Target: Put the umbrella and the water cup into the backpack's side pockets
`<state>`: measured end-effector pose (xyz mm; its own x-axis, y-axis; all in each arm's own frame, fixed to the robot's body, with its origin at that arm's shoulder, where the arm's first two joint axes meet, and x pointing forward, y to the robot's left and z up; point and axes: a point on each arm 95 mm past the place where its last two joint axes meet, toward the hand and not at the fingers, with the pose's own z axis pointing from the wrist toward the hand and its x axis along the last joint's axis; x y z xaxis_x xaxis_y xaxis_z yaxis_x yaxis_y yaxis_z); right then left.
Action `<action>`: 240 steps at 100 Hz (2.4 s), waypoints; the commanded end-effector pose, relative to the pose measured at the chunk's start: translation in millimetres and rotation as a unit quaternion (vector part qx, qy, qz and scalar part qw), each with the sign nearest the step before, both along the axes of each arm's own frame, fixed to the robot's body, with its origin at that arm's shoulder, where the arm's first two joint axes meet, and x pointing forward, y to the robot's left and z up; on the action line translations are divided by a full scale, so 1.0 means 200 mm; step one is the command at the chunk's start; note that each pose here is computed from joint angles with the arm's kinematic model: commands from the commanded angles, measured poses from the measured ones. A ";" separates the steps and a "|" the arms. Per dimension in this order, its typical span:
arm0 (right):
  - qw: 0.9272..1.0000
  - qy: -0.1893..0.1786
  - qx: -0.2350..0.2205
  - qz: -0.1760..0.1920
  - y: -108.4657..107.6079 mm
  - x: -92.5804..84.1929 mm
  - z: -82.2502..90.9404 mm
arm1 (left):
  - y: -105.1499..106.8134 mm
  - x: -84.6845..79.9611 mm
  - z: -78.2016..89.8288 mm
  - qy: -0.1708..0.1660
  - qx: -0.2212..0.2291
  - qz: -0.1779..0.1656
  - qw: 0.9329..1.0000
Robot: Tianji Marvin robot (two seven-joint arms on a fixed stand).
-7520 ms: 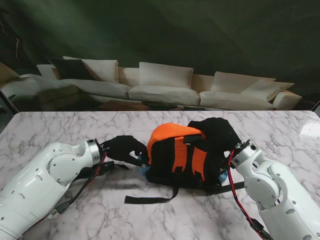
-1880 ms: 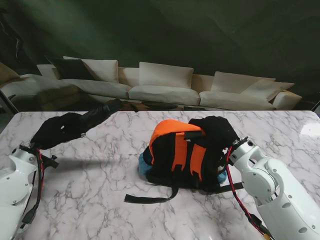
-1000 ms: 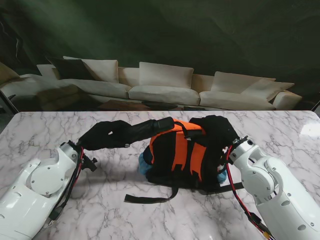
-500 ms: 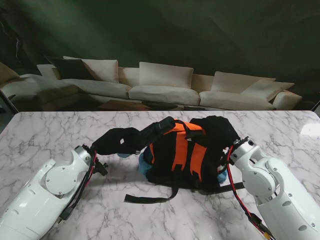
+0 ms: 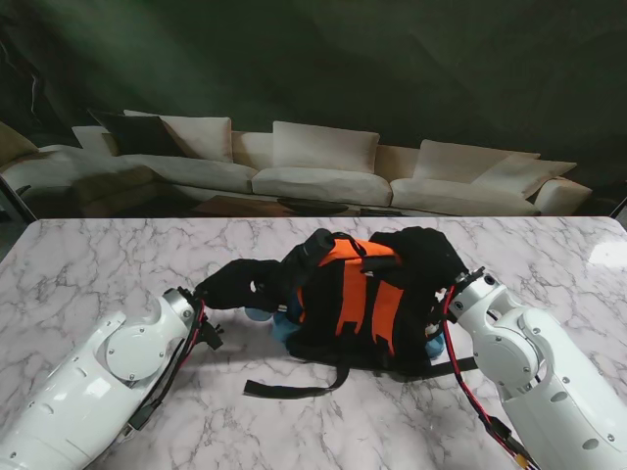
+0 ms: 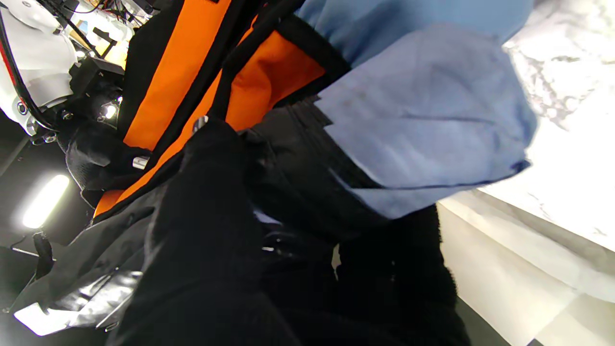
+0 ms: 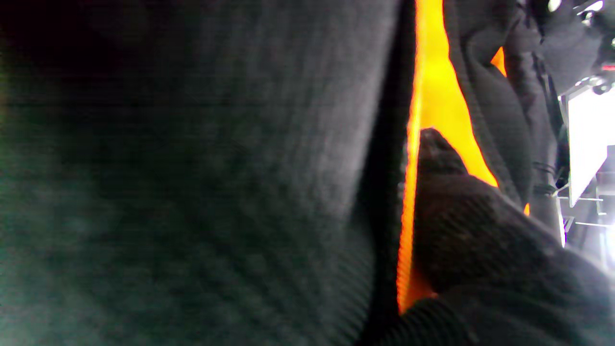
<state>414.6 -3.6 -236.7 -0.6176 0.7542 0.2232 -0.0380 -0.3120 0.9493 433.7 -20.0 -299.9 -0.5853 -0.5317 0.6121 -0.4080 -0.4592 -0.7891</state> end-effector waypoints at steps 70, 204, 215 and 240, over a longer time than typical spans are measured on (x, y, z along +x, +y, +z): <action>1.000 0.013 -0.002 0.005 0.02 0.00 -0.04 | -0.04 0.06 0.13 -0.028 -0.108 0.053 0.992; 1.000 0.021 0.007 0.008 0.06 0.04 -0.04 | -0.30 0.06 0.00 0.016 -0.123 0.021 0.992; 1.000 0.022 0.007 0.008 0.06 0.04 -0.04 | -0.31 0.06 -0.01 0.010 -0.120 0.021 0.992; 1.000 0.022 0.008 0.009 0.06 0.04 -0.04 | -0.30 0.07 0.01 -0.015 -0.118 0.020 0.993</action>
